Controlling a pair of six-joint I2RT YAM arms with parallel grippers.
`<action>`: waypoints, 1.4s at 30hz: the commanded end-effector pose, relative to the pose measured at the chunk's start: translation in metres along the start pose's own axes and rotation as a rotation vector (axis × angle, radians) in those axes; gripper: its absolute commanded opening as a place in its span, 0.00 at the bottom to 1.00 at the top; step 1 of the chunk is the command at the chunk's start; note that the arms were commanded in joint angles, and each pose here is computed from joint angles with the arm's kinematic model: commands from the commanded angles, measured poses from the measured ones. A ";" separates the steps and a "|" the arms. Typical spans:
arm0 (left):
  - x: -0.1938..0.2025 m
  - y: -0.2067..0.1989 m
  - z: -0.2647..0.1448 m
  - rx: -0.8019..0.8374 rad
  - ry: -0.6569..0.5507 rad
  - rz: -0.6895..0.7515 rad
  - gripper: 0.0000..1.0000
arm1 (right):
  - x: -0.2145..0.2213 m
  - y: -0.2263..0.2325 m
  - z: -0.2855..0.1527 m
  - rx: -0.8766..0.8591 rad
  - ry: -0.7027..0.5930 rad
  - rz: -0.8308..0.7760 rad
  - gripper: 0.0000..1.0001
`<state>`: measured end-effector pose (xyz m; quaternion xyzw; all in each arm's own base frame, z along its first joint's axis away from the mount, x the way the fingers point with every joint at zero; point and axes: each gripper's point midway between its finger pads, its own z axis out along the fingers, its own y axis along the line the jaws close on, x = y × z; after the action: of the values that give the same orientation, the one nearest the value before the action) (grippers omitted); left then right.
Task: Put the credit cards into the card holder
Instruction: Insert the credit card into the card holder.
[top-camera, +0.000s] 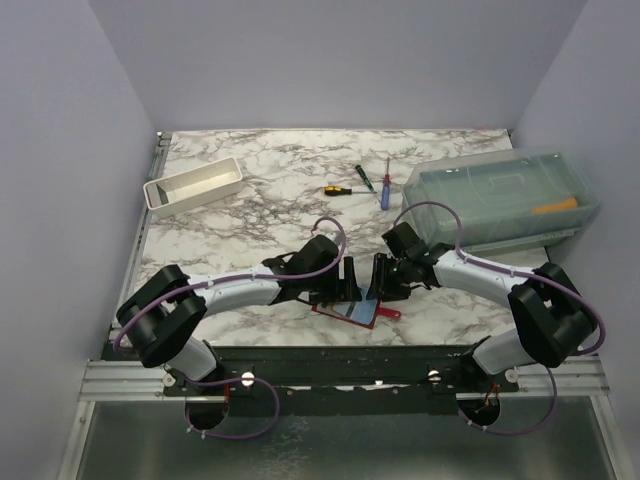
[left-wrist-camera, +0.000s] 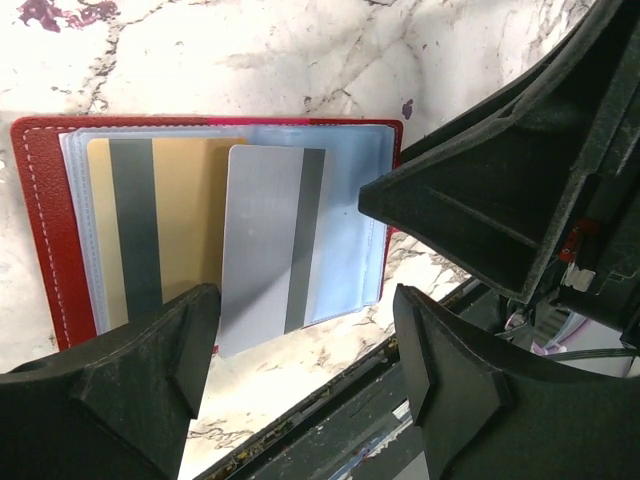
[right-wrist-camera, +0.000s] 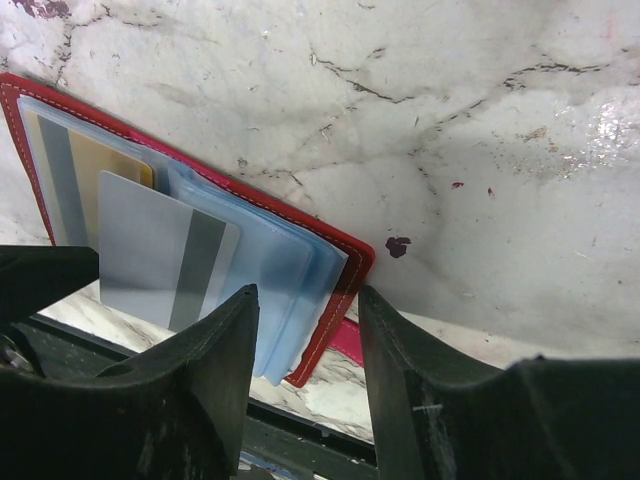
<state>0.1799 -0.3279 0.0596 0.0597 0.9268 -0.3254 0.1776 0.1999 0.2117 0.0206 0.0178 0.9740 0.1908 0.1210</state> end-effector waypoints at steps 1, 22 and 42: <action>0.001 -0.009 0.000 0.053 0.008 0.018 0.75 | 0.014 -0.016 0.010 0.065 0.047 0.002 0.48; 0.002 -0.022 0.002 -0.020 -0.001 0.117 0.78 | 0.015 -0.009 -0.012 0.032 0.023 0.034 0.50; -0.007 -0.055 0.034 0.104 0.013 0.138 0.77 | 0.013 0.008 -0.003 -0.056 0.032 0.053 0.47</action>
<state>0.1757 -0.3611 0.0463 0.1158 0.9280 -0.3099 0.1712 0.1917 0.2075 0.0277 0.0433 0.9725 0.1963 0.1177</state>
